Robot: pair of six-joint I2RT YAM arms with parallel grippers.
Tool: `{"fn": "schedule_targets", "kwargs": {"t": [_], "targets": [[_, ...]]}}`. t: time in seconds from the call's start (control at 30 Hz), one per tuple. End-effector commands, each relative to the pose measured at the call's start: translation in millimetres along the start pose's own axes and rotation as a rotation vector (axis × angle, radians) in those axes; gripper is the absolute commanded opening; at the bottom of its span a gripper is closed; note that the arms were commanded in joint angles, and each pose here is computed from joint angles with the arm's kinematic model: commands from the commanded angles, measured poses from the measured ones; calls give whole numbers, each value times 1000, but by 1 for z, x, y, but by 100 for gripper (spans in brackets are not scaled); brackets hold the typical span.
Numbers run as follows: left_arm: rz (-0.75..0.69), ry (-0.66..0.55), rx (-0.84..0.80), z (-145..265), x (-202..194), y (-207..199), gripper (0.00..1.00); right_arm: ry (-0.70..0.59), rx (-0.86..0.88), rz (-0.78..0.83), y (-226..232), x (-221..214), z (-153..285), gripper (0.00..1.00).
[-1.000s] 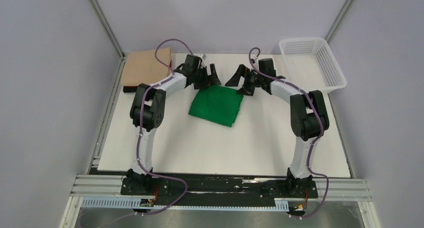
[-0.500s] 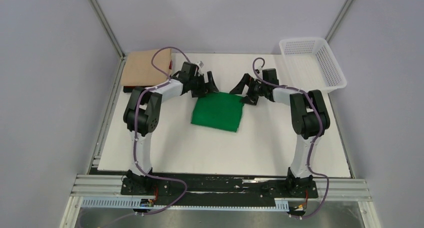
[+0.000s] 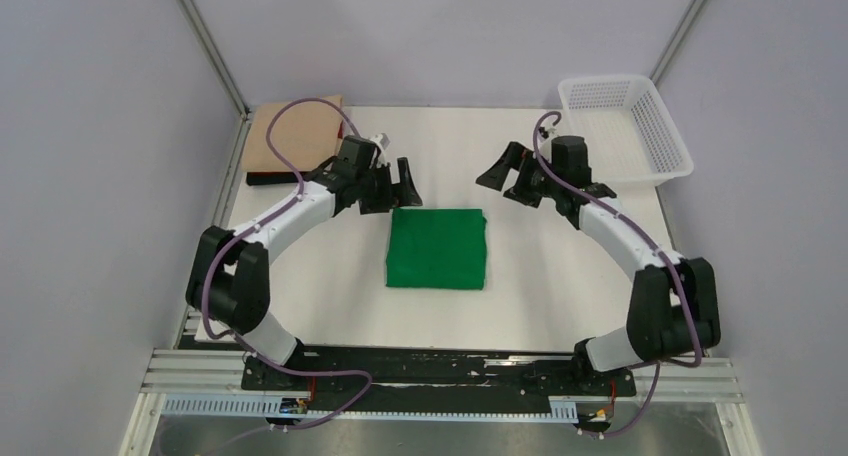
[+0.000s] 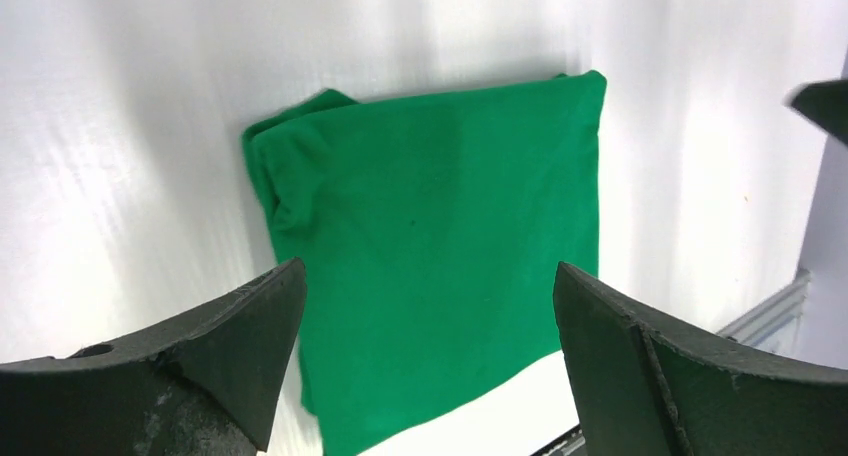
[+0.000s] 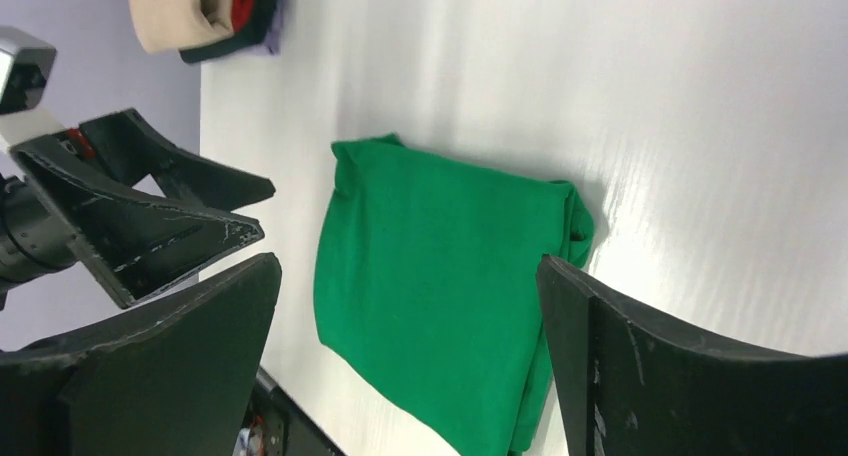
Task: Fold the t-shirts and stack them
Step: Put the neatly folded tshirt into the corner of the board with the left arm
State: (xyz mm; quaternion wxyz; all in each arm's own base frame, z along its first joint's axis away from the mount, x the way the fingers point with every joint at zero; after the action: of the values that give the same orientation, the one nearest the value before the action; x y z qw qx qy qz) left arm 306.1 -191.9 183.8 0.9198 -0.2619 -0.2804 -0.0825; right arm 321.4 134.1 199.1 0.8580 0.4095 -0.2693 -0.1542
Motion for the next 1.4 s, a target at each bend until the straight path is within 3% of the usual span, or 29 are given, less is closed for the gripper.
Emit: {"fn": "schedule_targets", "kwargs": {"t": [0.0,0.3,0.47,0.57,0.73,0.87,0.93,0.97,1.0,1.2,1.37], "targets": [[-16,38,186,19,-20,16,100,-198,-83,37,-2,5,33,100],[14,150,143,-8,-58,15,99,-237,-247,13,-29,-3,59,100],[-34,211,262,-31,-73,8,86,-247,-259,51,-29,-3,66,100],[-85,255,379,-49,-78,5,76,-235,-250,54,-27,-1,66,100],[-115,319,426,-74,-85,2,59,-235,-235,71,-25,1,69,100],[-121,342,467,-90,-83,2,34,-250,-235,86,-24,2,73,100],[-135,340,513,-94,-79,4,18,-256,-238,94,-25,2,74,100],[-152,310,560,-96,-70,5,5,-258,-239,99,-25,2,75,100],[-172,319,592,-94,-67,7,0,-261,-242,104,-25,2,75,100],[-381,129,892,-72,2,9,0,-289,-302,107,-35,3,74,100],[-528,51,1022,-55,51,18,0,-381,-378,71,-41,5,80,100]]}}
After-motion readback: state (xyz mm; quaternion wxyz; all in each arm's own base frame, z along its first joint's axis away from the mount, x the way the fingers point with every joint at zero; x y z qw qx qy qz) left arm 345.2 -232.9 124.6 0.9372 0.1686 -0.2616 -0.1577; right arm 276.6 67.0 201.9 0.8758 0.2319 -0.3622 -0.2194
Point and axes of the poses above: each gripper's point midway between its finger pads, its own z axis back along the fingers, its own y axis along the line the jaws close on, x = y × z, the point moved 9 cm from there along z, back along the fingers, and after that the axes turned 11 degrees about -z, right-handed, at the moved point
